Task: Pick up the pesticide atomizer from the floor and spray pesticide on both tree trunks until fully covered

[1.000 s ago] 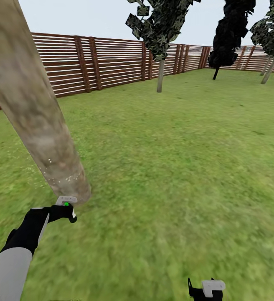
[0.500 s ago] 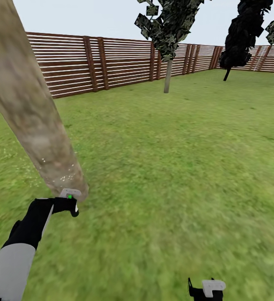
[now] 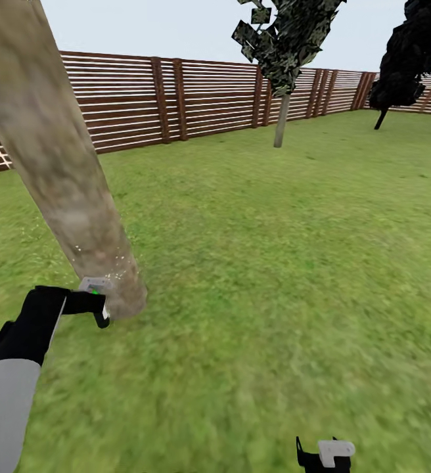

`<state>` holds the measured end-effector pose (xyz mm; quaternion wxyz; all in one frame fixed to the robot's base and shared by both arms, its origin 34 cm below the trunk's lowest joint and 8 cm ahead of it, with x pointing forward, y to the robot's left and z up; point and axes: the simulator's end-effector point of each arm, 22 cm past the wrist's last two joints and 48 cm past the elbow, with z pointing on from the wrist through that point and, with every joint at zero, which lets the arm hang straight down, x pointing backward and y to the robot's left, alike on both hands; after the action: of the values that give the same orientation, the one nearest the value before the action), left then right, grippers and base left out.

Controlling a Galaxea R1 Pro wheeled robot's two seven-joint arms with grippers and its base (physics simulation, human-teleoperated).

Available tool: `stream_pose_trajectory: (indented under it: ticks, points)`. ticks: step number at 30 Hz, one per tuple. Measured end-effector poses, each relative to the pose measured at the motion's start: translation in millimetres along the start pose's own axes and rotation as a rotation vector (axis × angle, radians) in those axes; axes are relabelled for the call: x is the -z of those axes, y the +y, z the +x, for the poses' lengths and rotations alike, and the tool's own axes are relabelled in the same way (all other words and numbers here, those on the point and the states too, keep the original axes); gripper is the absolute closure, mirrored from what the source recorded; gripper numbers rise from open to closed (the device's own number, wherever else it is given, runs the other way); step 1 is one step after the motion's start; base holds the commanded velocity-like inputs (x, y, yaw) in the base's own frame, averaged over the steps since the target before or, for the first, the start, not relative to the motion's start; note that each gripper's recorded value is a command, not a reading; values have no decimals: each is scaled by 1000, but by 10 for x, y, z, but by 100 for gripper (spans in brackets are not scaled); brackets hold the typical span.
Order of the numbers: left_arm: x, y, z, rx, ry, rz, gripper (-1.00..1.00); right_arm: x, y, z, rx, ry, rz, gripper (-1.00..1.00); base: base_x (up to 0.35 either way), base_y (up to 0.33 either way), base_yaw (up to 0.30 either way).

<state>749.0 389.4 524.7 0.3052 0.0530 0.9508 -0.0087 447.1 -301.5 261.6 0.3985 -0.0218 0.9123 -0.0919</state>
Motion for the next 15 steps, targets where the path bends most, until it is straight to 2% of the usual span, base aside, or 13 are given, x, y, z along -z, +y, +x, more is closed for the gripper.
stream_pose_trajectory:
  ticks: [4,12,15]
  points:
    - [44,16,-170,-7,-21,-7,100,-1,0,-4,0,-1,0,-100,0,0,200]
    - [20,51,-69,-39,4,-33,100,-3,-24,-2,1,-1,3,-100,7,0,7]
    - [25,163,2,-73,32,-80,100,-1,-24,-3,2,-2,3,-100,236,0,0]
